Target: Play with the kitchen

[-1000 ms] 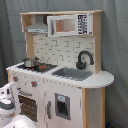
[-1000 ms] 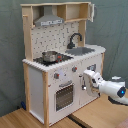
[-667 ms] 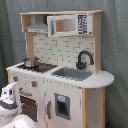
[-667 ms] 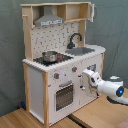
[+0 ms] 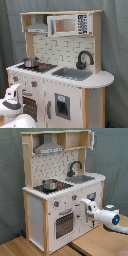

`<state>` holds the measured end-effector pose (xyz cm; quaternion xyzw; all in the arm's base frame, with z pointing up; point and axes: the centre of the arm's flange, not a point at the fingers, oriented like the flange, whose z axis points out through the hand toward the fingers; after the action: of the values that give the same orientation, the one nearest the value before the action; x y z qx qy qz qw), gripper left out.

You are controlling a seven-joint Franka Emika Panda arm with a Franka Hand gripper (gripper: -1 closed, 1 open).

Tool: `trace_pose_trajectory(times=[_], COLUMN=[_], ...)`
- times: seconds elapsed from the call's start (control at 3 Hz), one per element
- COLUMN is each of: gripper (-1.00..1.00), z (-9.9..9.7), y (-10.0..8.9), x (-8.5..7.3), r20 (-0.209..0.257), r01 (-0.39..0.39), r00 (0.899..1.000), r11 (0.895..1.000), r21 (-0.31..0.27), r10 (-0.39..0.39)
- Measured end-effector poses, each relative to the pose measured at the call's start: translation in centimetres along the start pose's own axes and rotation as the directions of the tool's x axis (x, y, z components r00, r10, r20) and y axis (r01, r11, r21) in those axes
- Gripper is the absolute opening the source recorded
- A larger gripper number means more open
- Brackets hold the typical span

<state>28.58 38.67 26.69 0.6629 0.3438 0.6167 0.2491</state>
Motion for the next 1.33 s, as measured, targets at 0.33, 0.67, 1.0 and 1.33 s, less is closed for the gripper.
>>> trace_pose_trajectory(times=[0.33,0.67,1.0,1.33], gripper=[1.00,1.00,1.00,-1.00], z=[2.2,4.6,5.7,5.8], y=[-0.6,-0.6,-0.8,-0.9], x=[-0.8,-0.5,-0.2,-0.2], r20=[0.025,0.034,0.038,0.037], r01=[-0.049,-0.072,-0.073,-0.072], r00=[0.998,0.997,0.997,0.997], r11=[0.999,0.997,0.997,0.997], r21=[-0.007,-0.012,-0.011,-0.010], r10=[0.049,0.072,0.074,0.073])
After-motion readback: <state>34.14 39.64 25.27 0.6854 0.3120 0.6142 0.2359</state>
